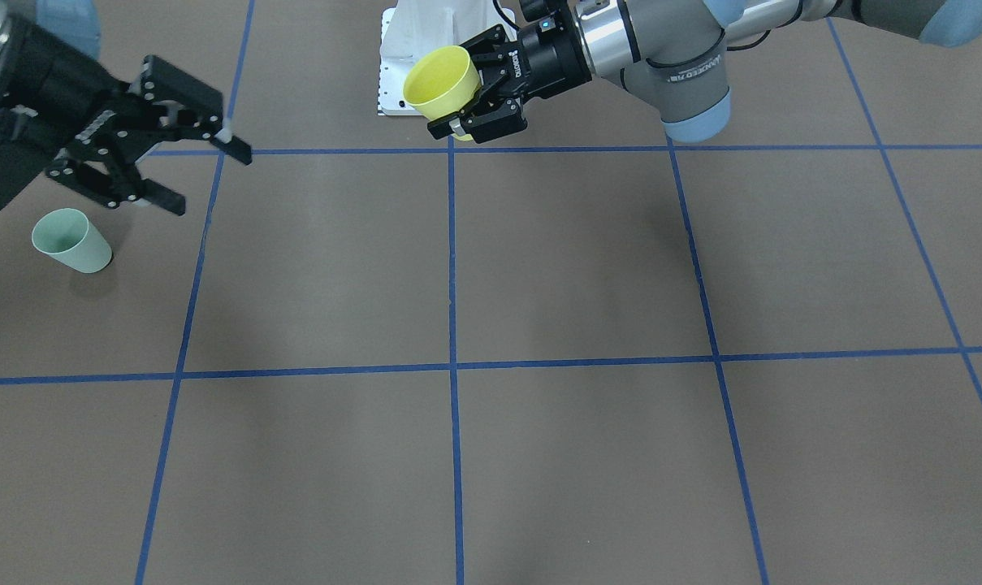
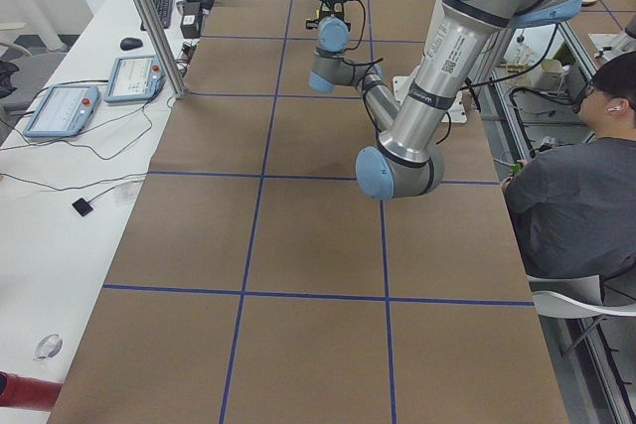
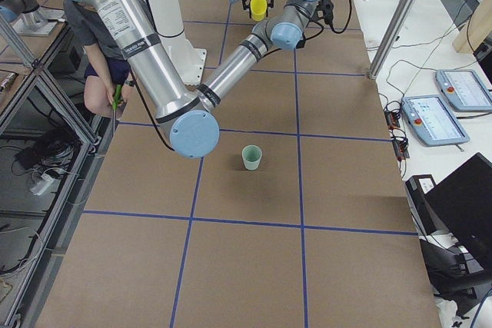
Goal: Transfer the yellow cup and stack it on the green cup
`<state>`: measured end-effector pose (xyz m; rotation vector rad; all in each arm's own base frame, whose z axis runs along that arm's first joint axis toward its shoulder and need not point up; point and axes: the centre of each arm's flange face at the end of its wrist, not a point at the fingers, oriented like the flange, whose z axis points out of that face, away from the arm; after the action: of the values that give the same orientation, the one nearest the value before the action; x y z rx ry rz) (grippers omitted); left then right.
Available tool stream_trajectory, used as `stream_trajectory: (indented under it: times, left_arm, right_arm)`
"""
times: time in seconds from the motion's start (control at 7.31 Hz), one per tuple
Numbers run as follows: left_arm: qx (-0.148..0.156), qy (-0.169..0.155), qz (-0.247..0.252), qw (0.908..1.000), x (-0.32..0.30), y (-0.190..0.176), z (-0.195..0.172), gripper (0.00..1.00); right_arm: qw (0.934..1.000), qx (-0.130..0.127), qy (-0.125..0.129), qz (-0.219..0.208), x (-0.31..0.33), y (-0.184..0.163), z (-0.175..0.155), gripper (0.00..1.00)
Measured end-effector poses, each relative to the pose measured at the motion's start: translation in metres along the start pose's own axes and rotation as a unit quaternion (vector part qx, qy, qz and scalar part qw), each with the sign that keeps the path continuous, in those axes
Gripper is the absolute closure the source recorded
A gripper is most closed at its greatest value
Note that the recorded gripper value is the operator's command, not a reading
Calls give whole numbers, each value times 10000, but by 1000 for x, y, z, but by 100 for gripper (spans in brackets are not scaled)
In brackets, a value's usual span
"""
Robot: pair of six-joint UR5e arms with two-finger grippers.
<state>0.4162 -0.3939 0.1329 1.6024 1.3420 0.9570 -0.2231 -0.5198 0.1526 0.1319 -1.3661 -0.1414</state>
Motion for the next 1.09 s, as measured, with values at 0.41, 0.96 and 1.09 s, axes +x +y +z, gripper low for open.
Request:
stream_trajectory:
  times: [0.41,0.96,1.09]
  left_arm:
    - [94,-312,-10,9995,-8,1,-2,100]
    - [65,-387,-273,9989,-11,8,-4,100]
    - [82,-384,-294,9988,-11,8,-5,100]
  right_arm:
    - [9971,60,-302,701,-88,57,41,4]
    - [9939,169,-295,1045,-106,69,66,4]
    - [9938,226,-256,1055,-105,70,73,4]
